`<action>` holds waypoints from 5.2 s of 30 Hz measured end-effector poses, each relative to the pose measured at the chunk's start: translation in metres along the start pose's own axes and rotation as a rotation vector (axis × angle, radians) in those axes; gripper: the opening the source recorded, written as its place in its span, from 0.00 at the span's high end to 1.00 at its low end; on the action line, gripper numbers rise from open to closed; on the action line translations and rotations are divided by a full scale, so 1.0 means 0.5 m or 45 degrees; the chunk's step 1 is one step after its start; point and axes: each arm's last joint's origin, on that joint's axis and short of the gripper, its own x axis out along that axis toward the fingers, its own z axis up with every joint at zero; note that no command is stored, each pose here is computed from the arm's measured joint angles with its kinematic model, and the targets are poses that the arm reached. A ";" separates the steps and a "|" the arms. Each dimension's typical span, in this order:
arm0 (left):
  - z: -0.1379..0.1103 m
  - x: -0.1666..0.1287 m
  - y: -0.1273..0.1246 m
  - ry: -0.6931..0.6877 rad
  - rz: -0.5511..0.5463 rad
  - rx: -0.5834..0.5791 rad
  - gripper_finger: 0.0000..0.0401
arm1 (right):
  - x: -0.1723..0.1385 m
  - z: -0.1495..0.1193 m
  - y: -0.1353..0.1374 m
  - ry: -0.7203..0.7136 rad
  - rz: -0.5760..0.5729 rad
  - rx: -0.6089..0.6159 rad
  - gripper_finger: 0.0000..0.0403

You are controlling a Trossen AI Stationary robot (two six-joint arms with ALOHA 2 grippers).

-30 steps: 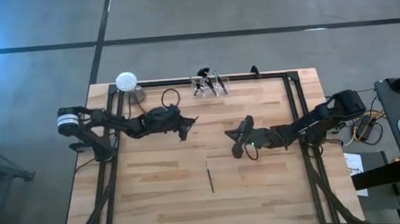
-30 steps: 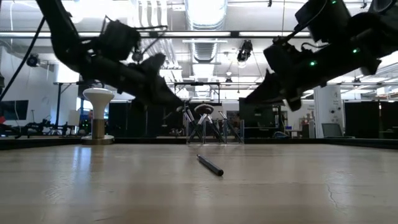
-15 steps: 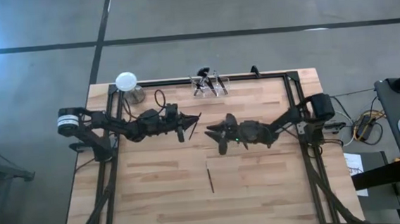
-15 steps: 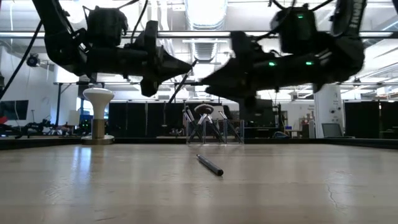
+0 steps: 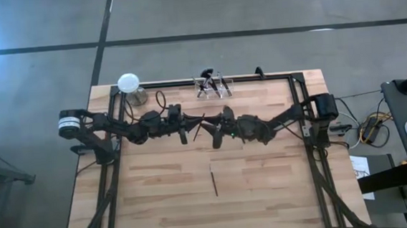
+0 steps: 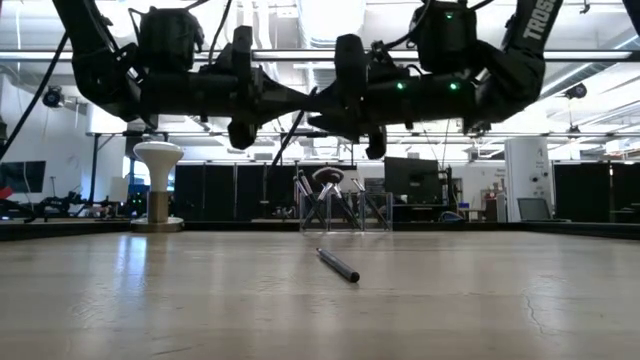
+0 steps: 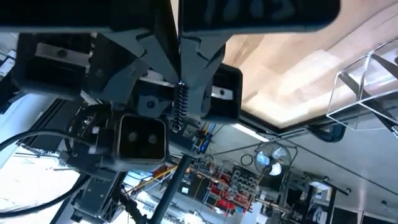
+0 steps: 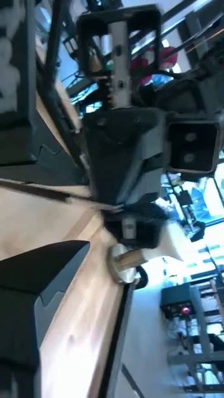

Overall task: Pick & Place Makeup Brushes
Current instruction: Put the black lash brush into the transparent organizer, then put the black liner brush into the transparent organizer

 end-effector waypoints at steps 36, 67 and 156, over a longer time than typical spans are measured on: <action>0.033 -0.087 0.001 -0.071 0.021 0.126 0.86 | -0.015 0.122 -0.045 0.174 -0.219 -0.369 0.96; 0.005 -0.139 0.014 -0.096 0.080 0.182 0.89 | 0.123 0.219 -0.352 0.500 -0.628 -0.360 0.95; -0.049 -0.204 0.027 0.081 -0.130 0.202 1.00 | 0.116 -0.173 0.258 1.315 -1.201 0.435 0.91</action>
